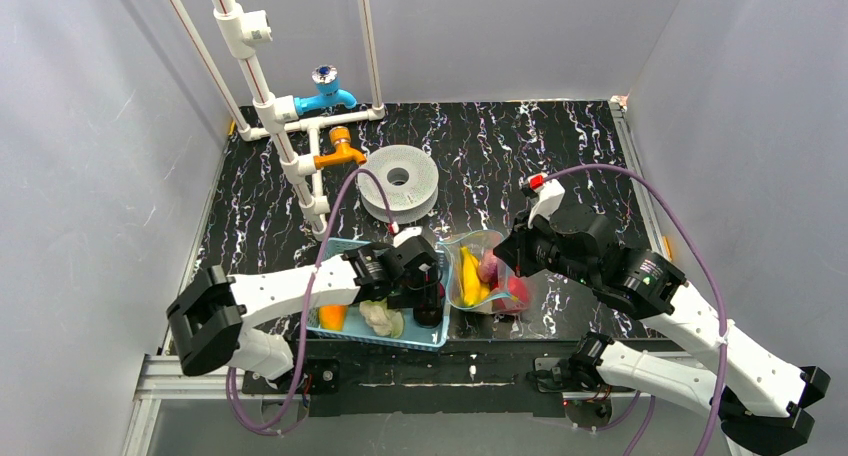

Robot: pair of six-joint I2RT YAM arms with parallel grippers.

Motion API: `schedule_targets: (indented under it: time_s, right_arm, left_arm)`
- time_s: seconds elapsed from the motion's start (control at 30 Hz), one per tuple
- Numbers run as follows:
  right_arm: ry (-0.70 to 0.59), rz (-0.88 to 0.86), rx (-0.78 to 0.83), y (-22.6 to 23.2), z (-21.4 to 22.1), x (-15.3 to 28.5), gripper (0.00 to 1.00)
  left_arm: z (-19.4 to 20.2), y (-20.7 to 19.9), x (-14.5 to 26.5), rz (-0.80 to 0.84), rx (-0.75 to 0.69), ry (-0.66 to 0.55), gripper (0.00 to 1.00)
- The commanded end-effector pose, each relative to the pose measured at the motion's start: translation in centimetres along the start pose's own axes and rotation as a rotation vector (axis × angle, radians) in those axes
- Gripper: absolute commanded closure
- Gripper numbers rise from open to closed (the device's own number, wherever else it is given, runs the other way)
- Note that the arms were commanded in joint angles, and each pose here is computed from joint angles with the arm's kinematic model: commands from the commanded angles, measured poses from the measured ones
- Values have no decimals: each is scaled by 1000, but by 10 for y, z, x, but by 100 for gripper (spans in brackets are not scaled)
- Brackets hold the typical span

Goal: Place the food in the zip-top bag and seal the zipper
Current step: Pick up the fake fruit from the bin.

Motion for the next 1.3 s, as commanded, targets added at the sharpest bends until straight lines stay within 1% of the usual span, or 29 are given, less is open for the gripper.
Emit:
schedule_targets:
  time_s: [0.0, 0.13, 0.3, 0.4, 0.5, 0.57, 0.87, 0.97, 1.03, 1.07, 1.2, 1.27]
  right_arm:
    - [-70, -27, -3, 3, -10, 2, 99]
    - [-71, -29, -4, 3, -10, 2, 99]
    - [-66, -28, -5, 3, -9, 0, 99]
    - [-64, -31, -6, 4, -9, -1, 99]
    - [-63, -37, -7, 4, -9, -1, 99]
    - [-62, -40, -10, 5, -9, -2, 99]
    - [-63, -49, -15, 6, -11, 0, 99]
    - [-61, -51, -18, 6, -10, -1, 99]
    - [-61, -55, -18, 7, -10, 0, 99]
    - [-62, -56, -20, 7, -11, 0, 99]
    - [-61, -56, -20, 7, -10, 0, 99]
    - [-59, -54, -20, 6, -10, 0, 99]
  left_arm:
    - [5, -1, -4, -37, -51, 34, 37]
    - [11, 1, -10, -47, -53, 57, 37]
    - [22, 8, -16, -51, -45, 79, 26]
    - [28, 14, -19, -46, -28, 90, 23]
    - [33, 19, -21, -28, -15, 91, 23]
    - [33, 22, -19, -27, -11, 82, 26]
    - [16, 16, 19, 21, -33, -35, 50]
    - [13, 17, 29, 45, -35, -73, 55]
    - [12, 18, 34, 51, -38, -86, 63]
    - [11, 18, 37, 48, -38, -92, 65]
    - [6, 22, 59, 49, -28, -139, 66]
    - [3, 24, 76, 83, -16, -183, 67]
Point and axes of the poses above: each gripper's point midway between its finger pads, its own x axis back along the fingers, its own y axis along the line the jaws close on, z = x × y, the point moved 10 cm from there along x, back along the fingers, and after that the axes turned 2 degrees about x, right-handed, at the moved point
